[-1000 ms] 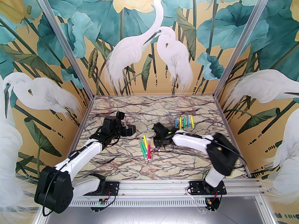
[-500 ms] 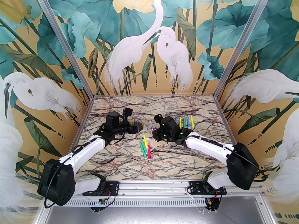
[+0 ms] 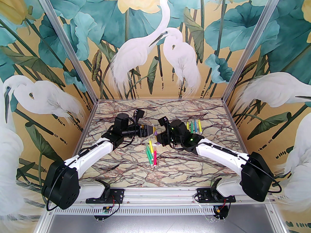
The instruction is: Open the pen caps
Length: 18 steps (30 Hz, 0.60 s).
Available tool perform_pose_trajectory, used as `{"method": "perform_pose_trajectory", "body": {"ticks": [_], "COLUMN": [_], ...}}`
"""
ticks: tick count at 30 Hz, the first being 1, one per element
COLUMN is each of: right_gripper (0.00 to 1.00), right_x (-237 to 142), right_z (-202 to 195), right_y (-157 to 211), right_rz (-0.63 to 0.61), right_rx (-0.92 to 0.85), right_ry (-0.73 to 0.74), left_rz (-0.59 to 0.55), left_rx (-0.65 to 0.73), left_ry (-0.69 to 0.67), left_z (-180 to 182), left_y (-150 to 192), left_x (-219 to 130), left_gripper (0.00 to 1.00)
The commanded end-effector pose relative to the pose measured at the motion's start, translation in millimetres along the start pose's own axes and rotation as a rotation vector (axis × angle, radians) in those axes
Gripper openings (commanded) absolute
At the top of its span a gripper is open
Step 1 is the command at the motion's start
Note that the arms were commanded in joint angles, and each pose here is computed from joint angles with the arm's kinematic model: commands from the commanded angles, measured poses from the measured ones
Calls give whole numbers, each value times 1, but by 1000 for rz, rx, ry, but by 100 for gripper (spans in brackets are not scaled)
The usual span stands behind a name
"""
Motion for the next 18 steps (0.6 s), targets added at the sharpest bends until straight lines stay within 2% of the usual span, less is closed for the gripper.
{"method": "perform_pose_trajectory", "body": {"ticks": [1, 12, 18], "right_gripper": [0, 0, 0], "right_x": [-5, -5, -5], "right_z": [5, 6, 5], "right_y": [-3, -2, 1], "right_rz": [-21, -14, -12], "right_rx": [-30, -36, -35], "right_ry": [-38, -45, -33], "left_rz": [4, 14, 13], "left_rx": [17, 3, -5], "left_ry": [44, 53, 53], "left_z": [-8, -8, -8], "left_y": [-8, -10, -11], "left_x": [5, 11, 11], "left_gripper": [64, 38, 19]}}
Point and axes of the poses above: each hand's point on the last joint's axis, 136 mm out from that joint toward the fingers, its own x axis out along the fingers, its own z axis along the line the jaws close on, y = z × x, the point moved 8 cm from there along -x, back along the fingers, and after that the axes turned 7 degrees about -x, right-handed, at the moved point
